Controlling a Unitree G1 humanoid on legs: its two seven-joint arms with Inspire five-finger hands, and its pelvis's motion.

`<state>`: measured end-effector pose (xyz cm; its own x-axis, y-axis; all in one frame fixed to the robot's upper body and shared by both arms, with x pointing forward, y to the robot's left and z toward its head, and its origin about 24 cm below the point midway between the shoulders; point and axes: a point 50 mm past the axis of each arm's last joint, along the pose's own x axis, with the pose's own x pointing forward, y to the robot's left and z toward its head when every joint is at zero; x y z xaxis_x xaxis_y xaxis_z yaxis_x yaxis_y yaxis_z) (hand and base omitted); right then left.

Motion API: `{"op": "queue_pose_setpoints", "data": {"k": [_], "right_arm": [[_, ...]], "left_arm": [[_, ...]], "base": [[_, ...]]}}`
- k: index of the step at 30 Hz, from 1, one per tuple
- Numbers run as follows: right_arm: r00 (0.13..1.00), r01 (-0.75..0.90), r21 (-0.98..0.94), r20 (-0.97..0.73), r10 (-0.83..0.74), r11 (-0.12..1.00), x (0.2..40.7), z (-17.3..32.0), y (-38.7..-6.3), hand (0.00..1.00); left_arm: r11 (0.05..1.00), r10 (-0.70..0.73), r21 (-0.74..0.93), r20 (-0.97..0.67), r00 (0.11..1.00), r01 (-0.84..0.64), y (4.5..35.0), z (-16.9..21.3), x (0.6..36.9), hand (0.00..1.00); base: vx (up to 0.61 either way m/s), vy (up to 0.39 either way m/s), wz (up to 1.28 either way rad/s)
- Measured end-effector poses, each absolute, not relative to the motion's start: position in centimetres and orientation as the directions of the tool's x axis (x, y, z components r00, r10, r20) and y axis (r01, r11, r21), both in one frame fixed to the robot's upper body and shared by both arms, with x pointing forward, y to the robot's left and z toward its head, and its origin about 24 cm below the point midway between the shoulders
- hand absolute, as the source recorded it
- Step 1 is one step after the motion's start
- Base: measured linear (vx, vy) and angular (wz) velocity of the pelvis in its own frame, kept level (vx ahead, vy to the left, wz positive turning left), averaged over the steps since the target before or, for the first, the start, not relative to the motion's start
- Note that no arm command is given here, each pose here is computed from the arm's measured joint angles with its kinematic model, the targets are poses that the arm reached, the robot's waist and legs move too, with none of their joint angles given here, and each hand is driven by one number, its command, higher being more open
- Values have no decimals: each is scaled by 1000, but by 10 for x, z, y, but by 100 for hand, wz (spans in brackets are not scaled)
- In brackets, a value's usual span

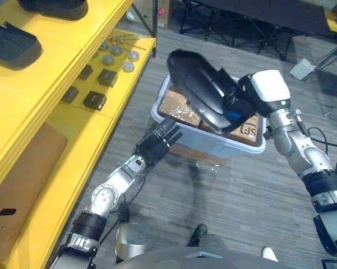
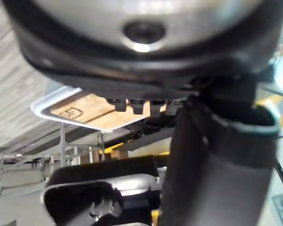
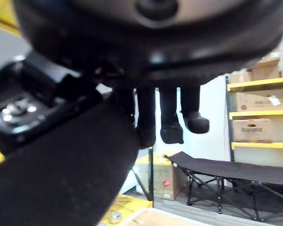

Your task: Walk over and take three plastic housings, then place them on the shelf

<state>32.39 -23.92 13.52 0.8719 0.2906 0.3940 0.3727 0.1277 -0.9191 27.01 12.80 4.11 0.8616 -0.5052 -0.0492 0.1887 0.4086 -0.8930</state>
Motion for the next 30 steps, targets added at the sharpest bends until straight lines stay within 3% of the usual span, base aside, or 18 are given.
{"op": "queue_pose_setpoints", "data": {"k": [12, 17, 18, 25, 30], "right_arm": [[783, 305, -916, 397, 480, 260, 310, 107, -187, 0], [786, 255, -923, 371, 494, 288, 306, 97, -174, 0], [790, 247, -925, 364, 493, 287, 307, 96, -173, 0], [824, 168, -941, 297, 483, 293, 301, 88, -169, 0], [862, 105, -928, 265, 432, 358, 292, 68, -159, 0]], "left_arm": [[347, -539, -916, -18, 842, 203, 93, 36, 268, 100], [383, -532, -913, -95, 842, 139, 86, 22, 265, 100], [391, -525, -911, -105, 845, 130, 86, 21, 265, 0], [478, -463, -873, -156, 873, 97, 86, 17, 266, 0], [554, -300, -832, -172, 938, 25, 89, 21, 271, 0]], "base": [[-61, 5, -4], [0, 0, 0], [0, 0, 0], [-2, 0, 1], [0, 0, 0]]}}
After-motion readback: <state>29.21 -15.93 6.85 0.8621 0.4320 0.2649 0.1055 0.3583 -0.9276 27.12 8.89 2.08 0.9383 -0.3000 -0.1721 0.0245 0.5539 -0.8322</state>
